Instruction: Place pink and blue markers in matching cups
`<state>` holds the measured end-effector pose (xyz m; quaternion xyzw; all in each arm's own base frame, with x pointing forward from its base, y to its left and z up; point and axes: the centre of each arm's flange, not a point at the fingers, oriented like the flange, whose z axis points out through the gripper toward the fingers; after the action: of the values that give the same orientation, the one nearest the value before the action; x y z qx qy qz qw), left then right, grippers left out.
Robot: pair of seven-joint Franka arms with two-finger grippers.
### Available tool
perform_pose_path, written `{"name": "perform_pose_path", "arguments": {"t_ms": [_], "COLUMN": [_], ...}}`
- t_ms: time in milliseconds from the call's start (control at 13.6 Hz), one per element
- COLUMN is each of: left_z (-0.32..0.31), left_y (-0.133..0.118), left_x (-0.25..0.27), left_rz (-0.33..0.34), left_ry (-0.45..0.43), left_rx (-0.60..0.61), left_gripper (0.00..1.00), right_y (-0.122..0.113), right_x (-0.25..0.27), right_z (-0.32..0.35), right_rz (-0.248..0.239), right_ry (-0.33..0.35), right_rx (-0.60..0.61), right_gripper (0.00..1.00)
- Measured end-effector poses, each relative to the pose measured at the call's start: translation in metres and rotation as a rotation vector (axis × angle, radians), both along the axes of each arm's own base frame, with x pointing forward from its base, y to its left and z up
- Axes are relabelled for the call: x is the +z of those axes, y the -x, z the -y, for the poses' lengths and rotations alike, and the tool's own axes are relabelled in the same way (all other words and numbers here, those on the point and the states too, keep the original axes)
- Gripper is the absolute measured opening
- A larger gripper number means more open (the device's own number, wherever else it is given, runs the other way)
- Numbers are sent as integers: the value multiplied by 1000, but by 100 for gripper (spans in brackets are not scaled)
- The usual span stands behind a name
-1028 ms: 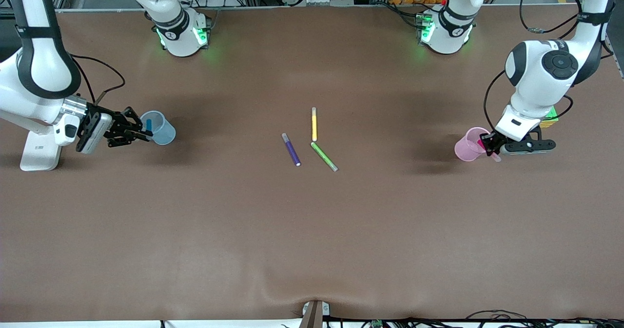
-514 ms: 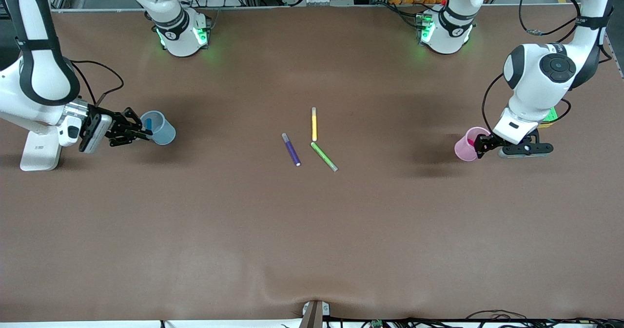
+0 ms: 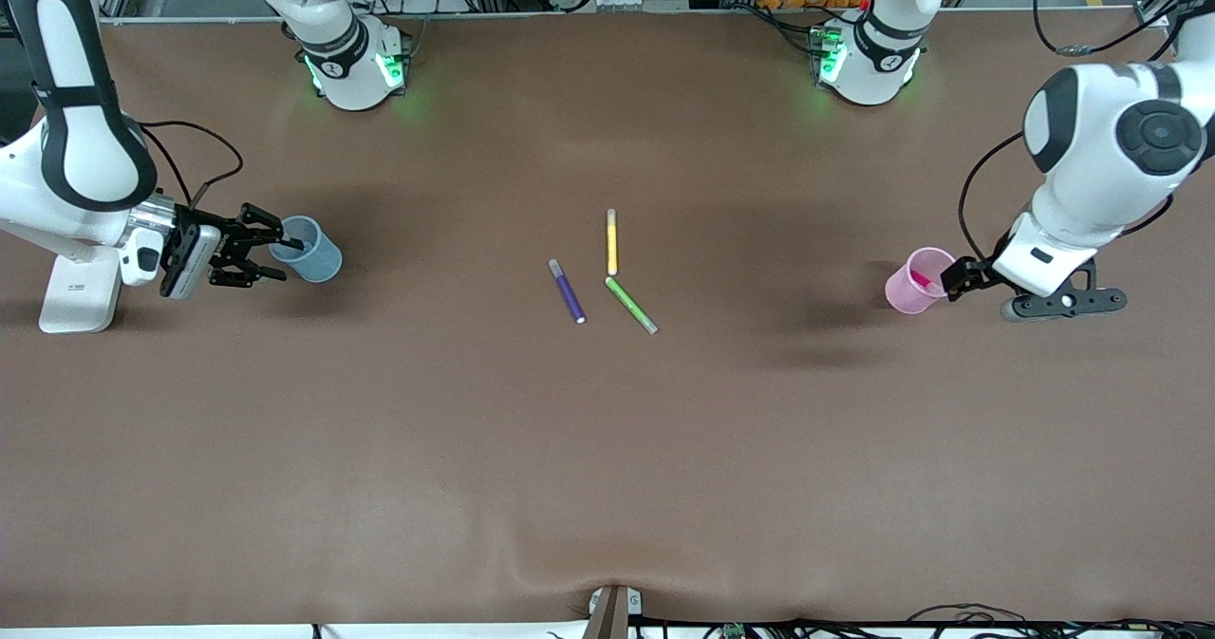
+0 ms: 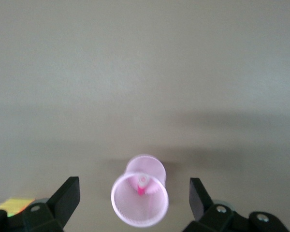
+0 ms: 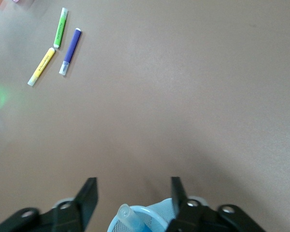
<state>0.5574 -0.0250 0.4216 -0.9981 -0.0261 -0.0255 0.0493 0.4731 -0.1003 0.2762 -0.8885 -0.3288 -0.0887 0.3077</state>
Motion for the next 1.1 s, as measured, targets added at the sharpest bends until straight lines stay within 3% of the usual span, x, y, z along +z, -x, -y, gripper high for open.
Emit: {"name": "perform_pose_path", "arguments": {"t_ms": [147, 220, 514, 587, 807, 954, 1101], "left_z": [5, 7, 11, 11, 7, 2, 1], "left_y": [-2, 0, 13, 16, 17, 16, 18], "left_x": [41, 60, 139, 155, 188, 203, 211], "left_rz": [-48, -63, -124, -132, -111, -85, -85], "left_ry": [-6, -7, 31, 32, 35, 37, 38], "left_rx": [9, 14, 45, 43, -10, -25, -25], "left_gripper": [100, 100, 100, 100, 100, 100, 100], "right_y": [-6, -12, -57, -68, -95, -110, -117], "right_x": [10, 19, 93, 117, 191, 238, 278], "right_z": [4, 7, 9, 9, -5, -24, -46], "right_rz": [3, -2, -161, -210, -313, -280, -235], "right_ry": [-21, -28, -49, -21, 165, 294, 451], "right_rx": [-6, -35, -280, -339, -468, -516, -488], "right_gripper": [99, 99, 100, 100, 100, 100, 100]}}
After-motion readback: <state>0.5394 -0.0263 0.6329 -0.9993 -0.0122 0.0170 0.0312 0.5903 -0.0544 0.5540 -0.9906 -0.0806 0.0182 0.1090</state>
